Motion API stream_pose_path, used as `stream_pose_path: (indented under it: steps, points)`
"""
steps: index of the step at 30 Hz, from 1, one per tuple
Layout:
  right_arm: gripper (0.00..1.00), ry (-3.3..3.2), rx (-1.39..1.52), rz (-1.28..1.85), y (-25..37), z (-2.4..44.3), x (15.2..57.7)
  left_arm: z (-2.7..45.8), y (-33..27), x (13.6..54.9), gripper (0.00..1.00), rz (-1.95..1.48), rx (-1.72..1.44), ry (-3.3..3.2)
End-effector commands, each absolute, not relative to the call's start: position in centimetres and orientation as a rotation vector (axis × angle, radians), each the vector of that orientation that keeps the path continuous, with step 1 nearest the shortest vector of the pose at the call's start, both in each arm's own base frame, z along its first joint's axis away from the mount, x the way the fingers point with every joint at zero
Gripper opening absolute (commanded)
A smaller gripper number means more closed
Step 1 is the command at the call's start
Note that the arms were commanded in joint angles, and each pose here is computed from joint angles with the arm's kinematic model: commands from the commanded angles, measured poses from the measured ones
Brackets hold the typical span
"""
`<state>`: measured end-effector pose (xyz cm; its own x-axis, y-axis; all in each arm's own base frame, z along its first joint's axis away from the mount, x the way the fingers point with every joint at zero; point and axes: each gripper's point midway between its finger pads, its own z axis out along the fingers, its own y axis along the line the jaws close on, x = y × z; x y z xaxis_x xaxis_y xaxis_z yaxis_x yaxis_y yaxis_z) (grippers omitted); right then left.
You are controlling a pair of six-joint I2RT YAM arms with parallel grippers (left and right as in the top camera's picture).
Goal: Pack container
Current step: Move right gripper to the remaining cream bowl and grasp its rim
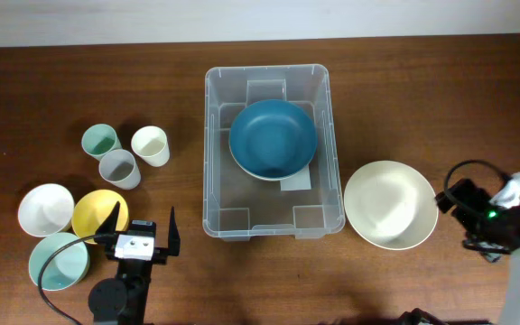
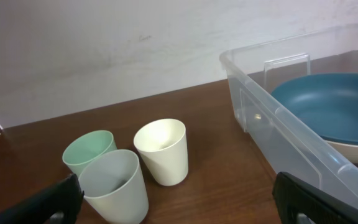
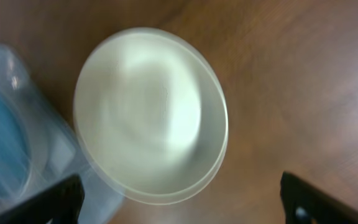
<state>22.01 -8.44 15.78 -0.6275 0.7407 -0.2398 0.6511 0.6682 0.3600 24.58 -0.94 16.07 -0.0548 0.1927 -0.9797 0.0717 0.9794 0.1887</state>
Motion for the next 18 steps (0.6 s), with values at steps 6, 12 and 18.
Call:
stream_pose_path:
  steps: [6, 12, 18]
  points:
    - [0.96, 2.551, 1.223, 0.552, -7.8, 6.0, 24.3, 15.9, -1.0, 24.6, 1.0, 0.106, 0.223, 1.624]
    - [0.79, 2.635, 1.302, 0.594, -7.9, 1.7, 24.6, 15.9, -1.0, 24.6, 1.0, 0.106, 0.223, 1.624]
    - [0.19, 2.635, 1.302, 0.595, -8.2, 1.0, 25.0, 15.9, -1.0, 24.6, 1.0, 0.106, 0.223, 1.624]
